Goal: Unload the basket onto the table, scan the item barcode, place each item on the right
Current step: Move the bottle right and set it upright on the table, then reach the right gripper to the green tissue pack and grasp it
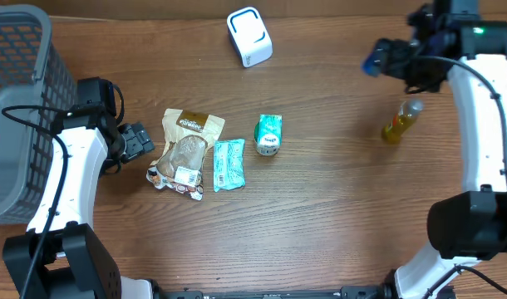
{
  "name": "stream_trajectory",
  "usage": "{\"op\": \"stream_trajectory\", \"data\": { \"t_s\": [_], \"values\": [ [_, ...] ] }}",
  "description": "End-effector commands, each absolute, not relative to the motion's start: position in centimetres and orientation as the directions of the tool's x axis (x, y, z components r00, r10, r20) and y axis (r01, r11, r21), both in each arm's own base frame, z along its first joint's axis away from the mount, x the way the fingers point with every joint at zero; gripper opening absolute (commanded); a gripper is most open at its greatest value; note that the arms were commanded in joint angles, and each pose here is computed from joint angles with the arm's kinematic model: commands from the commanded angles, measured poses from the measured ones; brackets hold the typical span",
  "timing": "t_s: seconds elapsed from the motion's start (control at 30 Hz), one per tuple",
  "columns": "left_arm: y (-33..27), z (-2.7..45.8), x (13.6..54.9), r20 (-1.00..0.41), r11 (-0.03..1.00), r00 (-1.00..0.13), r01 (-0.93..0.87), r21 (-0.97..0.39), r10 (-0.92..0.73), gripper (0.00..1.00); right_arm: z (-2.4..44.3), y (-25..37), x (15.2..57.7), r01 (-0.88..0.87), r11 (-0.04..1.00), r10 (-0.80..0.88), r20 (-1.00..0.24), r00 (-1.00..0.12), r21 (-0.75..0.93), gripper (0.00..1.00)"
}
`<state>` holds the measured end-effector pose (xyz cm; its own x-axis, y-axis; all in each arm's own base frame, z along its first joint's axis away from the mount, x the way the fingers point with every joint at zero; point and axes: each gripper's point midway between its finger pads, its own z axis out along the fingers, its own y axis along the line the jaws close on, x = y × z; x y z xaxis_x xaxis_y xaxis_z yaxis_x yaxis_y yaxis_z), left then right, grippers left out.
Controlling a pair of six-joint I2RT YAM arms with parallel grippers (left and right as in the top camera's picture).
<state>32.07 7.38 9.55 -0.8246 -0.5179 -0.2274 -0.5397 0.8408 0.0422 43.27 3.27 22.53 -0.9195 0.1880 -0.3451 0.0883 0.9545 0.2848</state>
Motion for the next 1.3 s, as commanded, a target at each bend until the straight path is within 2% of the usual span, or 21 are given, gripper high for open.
{"op": "stream_trajectory", "data": {
  "t_s": [0.0, 0.07, 0.13, 0.33, 0.4, 0.43, 0.57, 0.8, 1.03, 1.27],
  "values": [
    [7.6, 10.1, 32.0, -0.248, 0.830, -0.811, -0.556, 0.039, -0.531, 0.99, 22.5, 9.3, 41.7, -0.034, 0.928, 0.087, -0.307, -0.948, 0.370, 0.92],
    [7.6, 10.1, 32.0, -0.248, 0.831, -0.811, -0.555, 0.040, -0.530, 1.00, 21.8, 11.6, 40.6, -0.076, 0.926, 0.031, -0.277, -0.960, 0.369, 0.92],
    [7.6, 10.1, 32.0, -0.248, 0.831, -0.811, -0.555, 0.039, -0.530, 1.00, 20.6, 13.9, 39.2, -0.106, 0.924, -0.018, -0.234, -0.972, 0.368, 1.00],
    [7.6, 10.1, 32.0, -0.248, 0.831, -0.811, -0.555, 0.039, -0.530, 1.00, 16.1, 18.2, 36.3, -0.095, 0.923, -0.051, -0.126, -0.991, 0.373, 1.00],
    [7.6, 10.1, 32.0, -0.248, 0.831, -0.811, -0.555, 0.039, -0.530, 1.00, 15.0, 19.0, 36.0, -0.089, 0.922, -0.048, -0.116, -0.992, 0.376, 0.95],
    [7.6, 10.1, 32.0, -0.248, 0.830, -0.811, -0.556, 0.039, -0.531, 0.99, 13.9, 19.6, 35.7, -0.081, 0.922, -0.042, -0.109, -0.993, 0.379, 0.86],
    [7.6, 10.1, 32.0, -0.248, 0.830, -0.811, -0.556, 0.039, -0.531, 1.00, 12.3, 20.5, 35.9, -0.086, 0.918, -0.040, -0.125, -0.991, 0.388, 0.65],
    [7.6, 10.1, 32.0, -0.248, 0.830, -0.811, -0.556, 0.039, -0.531, 1.00, 11.7, 21.4, 36.7, -0.075, 0.909, -0.009, -0.160, -0.987, 0.409, 0.43],
    [7.6, 10.1, 32.0, -0.248, 0.830, -0.811, -0.556, 0.039, -0.531, 1.00, 9.9, 21.5, 36.3, -0.011, 0.907, 0.047, -0.128, -0.991, 0.421, 0.31],
    [7.6, 10.1, 32.0, -0.248, 0.831, -0.811, -0.555, 0.039, -0.530, 1.00, 9.7, 22.1, 36.1, -0.019, 0.892, 0.039, -0.119, -0.992, 0.451, 0.30]
  ]
}}
